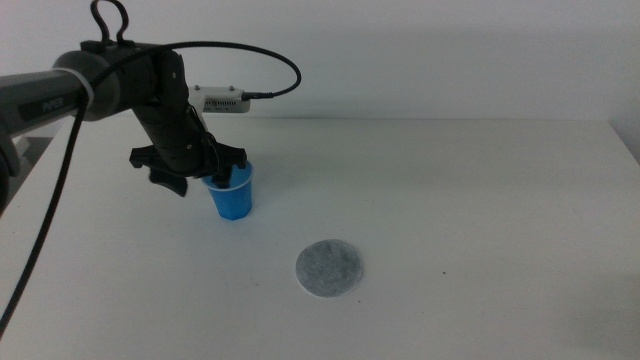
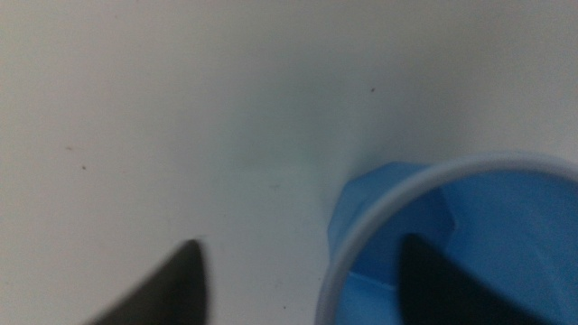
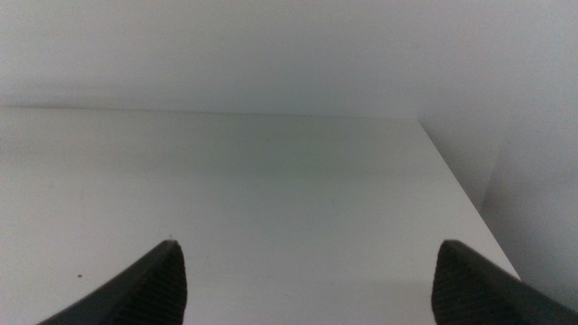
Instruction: Place an empty cup on a cup mat.
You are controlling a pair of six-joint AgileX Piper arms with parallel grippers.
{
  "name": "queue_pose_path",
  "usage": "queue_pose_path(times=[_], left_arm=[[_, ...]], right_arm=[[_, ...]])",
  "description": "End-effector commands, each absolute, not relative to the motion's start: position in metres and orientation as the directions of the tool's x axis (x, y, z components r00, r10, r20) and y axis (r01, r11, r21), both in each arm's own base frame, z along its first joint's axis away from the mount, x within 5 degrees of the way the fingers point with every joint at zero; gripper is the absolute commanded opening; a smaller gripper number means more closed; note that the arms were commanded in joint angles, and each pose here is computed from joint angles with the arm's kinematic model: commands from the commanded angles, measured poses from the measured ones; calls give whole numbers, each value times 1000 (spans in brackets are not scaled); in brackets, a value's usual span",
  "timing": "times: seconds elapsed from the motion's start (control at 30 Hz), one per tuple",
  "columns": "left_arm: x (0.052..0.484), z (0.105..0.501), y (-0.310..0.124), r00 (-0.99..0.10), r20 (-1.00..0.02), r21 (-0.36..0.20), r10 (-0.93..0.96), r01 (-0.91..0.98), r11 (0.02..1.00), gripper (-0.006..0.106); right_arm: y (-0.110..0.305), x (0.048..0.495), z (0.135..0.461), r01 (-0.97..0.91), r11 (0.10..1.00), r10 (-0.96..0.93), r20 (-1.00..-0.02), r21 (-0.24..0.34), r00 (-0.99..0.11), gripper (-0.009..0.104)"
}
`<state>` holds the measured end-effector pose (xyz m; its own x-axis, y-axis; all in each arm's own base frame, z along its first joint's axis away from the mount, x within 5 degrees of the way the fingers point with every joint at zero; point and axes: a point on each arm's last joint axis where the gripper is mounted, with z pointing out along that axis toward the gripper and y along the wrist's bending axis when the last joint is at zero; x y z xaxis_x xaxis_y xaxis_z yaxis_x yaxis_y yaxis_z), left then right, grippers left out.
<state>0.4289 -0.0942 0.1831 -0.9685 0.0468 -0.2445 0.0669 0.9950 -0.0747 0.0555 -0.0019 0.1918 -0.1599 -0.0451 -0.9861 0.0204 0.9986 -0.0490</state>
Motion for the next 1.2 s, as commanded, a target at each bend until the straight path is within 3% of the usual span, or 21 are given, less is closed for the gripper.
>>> queue_pose_path(times=[0.0, 0.07, 0.13, 0.27, 0.5, 0.7, 0.97, 1.17], left_arm=[[431, 187, -95, -964, -264, -80, 41, 64, 995, 47], [430, 190, -96, -964, -264, -101, 28, 56, 993, 19], [426, 199, -98, -966, -258, -125, 18, 52, 991, -2], [408, 231, -111, -959, -278, -155, 51, 97, 983, -2], [354, 263, -175, -935, -320, -188, 152, 220, 957, -2], [332, 249, -216, -926, -319, -201, 203, 275, 940, -2], [333, 218, -223, -945, -260, -192, 198, 252, 949, -2], [339, 200, -228, -953, -246, -218, 174, 230, 949, -2]], right_arm=[[-2, 55, 192, 18, 998, -55, -987, -58, -152, 93], [-2, 55, 192, 18, 998, -55, -987, -58, -152, 93], [-2, 55, 192, 18, 998, -55, -987, -58, -152, 93], [-2, 55, 192, 18, 998, -55, -987, -58, -152, 93], [-2, 55, 192, 18, 998, -55, -987, -58, -152, 93], [-2, 55, 192, 18, 998, -55, -987, -58, -152, 93], [-2, 55, 192, 18, 998, -55, -987, -58, -152, 93], [-2, 55, 192, 18, 998, -55, -987, -58, -152, 93]])
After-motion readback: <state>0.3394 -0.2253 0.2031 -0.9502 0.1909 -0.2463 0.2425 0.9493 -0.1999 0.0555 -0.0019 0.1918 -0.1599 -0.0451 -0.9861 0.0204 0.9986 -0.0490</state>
